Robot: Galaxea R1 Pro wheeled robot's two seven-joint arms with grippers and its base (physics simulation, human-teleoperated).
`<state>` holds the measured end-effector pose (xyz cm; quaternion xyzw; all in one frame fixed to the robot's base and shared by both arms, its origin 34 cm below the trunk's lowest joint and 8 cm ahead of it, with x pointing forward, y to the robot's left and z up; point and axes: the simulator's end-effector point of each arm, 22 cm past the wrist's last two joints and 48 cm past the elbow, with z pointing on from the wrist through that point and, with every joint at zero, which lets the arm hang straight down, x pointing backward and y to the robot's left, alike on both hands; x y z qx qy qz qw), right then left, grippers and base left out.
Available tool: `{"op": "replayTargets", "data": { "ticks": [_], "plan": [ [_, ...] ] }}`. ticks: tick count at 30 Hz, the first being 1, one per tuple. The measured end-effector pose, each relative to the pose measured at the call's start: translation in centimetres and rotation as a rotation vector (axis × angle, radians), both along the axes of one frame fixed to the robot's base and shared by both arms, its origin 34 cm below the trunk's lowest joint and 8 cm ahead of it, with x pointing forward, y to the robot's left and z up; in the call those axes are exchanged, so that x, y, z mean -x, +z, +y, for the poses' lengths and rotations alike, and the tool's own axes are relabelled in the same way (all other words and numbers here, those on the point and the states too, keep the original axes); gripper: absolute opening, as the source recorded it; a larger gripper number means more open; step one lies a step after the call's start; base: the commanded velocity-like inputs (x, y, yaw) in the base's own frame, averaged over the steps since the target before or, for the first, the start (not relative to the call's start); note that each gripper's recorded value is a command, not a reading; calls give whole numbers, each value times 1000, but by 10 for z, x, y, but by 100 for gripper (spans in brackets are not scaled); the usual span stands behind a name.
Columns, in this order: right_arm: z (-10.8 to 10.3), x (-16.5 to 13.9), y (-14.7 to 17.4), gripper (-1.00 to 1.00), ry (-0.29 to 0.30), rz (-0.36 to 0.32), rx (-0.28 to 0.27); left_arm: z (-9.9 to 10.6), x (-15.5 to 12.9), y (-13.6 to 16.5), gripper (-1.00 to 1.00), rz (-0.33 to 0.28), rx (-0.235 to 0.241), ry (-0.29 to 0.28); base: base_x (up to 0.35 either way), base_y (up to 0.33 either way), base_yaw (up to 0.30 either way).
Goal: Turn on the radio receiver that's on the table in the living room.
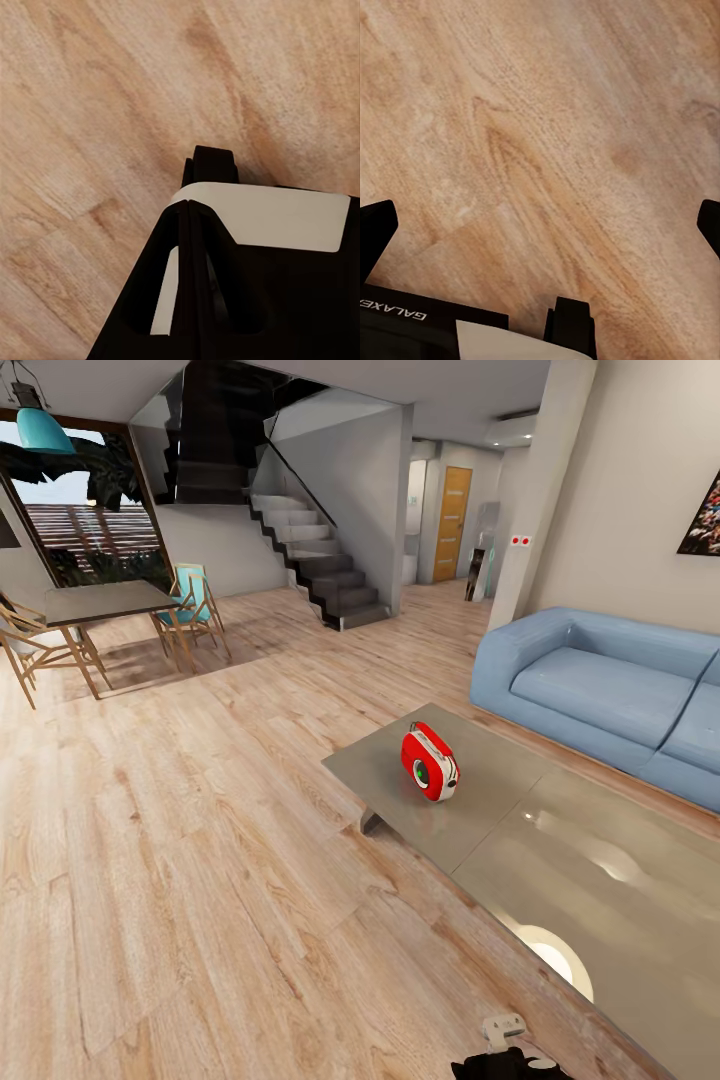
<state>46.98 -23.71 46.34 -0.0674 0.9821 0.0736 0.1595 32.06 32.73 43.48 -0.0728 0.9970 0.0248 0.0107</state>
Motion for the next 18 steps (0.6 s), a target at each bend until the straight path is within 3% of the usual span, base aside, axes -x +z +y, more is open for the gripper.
{"op": "replayTargets", "data": {
  "ticks": [18],
  "plan": [
    [0, 0, 0, 100, 0, 0, 0, -1, 0, 0, -100, 0, 1, 0, 0, 0, 0]
  ]
}}
